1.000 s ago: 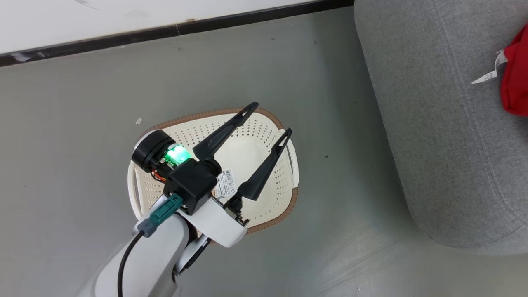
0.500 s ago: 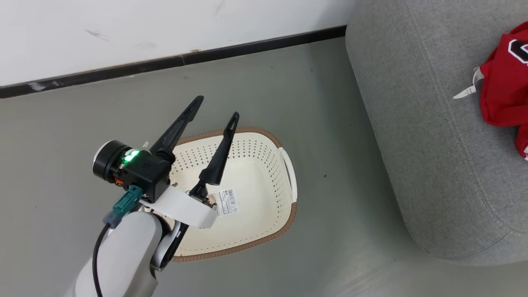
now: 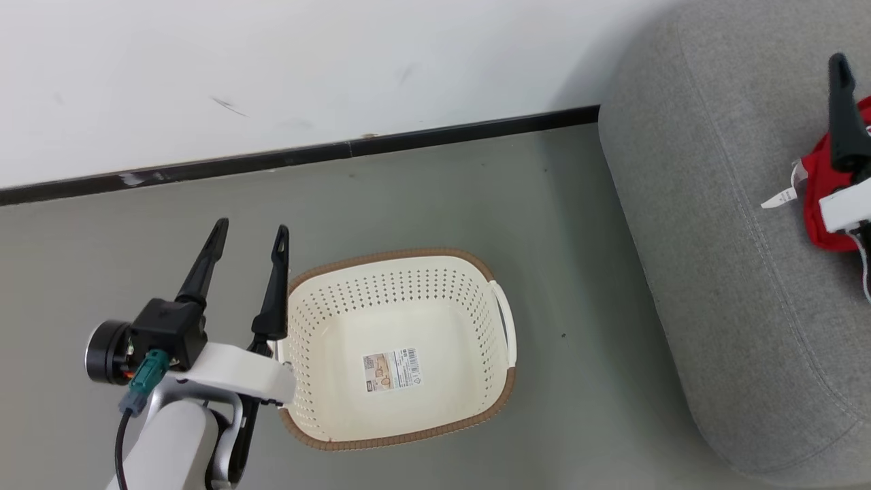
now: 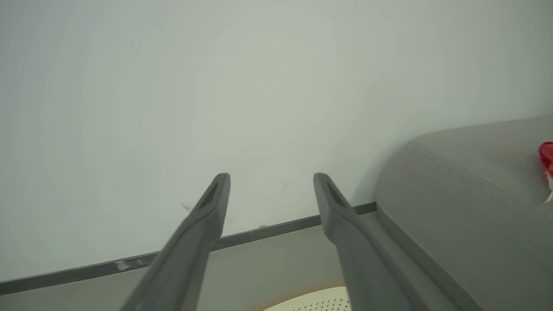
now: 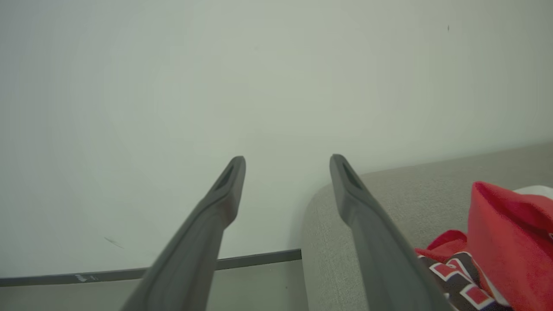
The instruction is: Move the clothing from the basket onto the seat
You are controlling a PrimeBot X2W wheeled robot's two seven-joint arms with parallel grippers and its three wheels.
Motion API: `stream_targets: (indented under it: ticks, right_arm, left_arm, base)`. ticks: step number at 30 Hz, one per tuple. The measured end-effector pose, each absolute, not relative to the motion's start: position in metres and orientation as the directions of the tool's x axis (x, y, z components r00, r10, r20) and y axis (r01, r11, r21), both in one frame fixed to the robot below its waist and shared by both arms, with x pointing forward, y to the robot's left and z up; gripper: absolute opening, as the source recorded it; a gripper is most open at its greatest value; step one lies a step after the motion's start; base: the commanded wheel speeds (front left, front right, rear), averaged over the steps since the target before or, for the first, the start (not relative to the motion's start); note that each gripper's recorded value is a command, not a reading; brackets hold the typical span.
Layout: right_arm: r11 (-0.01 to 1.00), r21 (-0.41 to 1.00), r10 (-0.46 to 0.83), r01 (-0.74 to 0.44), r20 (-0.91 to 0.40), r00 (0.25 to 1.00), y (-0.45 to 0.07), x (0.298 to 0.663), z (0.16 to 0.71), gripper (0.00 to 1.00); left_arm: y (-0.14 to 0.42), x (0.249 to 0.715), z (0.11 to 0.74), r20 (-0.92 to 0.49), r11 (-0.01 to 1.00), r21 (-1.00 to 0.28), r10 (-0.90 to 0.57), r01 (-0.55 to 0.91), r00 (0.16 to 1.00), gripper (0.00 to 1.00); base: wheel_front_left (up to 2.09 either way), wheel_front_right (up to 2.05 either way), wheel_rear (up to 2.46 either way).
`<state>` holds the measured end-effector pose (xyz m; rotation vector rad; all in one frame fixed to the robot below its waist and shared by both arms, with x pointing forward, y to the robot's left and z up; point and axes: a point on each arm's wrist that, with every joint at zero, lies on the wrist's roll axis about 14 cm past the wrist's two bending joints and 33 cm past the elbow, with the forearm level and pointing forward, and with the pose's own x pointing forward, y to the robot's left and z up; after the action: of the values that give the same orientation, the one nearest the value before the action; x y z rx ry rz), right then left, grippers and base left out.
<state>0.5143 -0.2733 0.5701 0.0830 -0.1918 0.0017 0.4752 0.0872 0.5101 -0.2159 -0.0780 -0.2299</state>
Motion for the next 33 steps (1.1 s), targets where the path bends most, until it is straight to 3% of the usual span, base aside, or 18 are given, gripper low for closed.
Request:
stream_targets:
  ticks: [7, 16, 33]
  right_arm:
    - [0.990, 0.093, 0.090, -0.108, 0.182, 0.979, -0.226, 0.500, 0.560, 1.00]
    - [0.963, 0.195, 0.165, -0.189, 0.134, 0.977, -0.171, 0.471, 0.533, 1.00]
    - [0.956, 0.178, 0.230, -0.232, 0.034, 0.973, -0.127, 0.406, 0.493, 1.00]
  left_arm:
    - [0.131, 0.449, 0.495, 0.030, 0.977, -0.197, -0.071, 0.076, 0.997, 1.00]
    - [0.172, 0.422, 0.507, 0.044, 0.979, -0.195, 0.079, -0.069, 0.996, 1.00]
    - [0.179, 0.381, 0.529, 0.107, 0.987, -0.138, 0.094, -0.079, 0.990, 1.00]
  base:
    - [0.00, 0.00, 0.00]
    - [0.00, 0.00, 0.00]
    - [0.00, 0.00, 0.00]
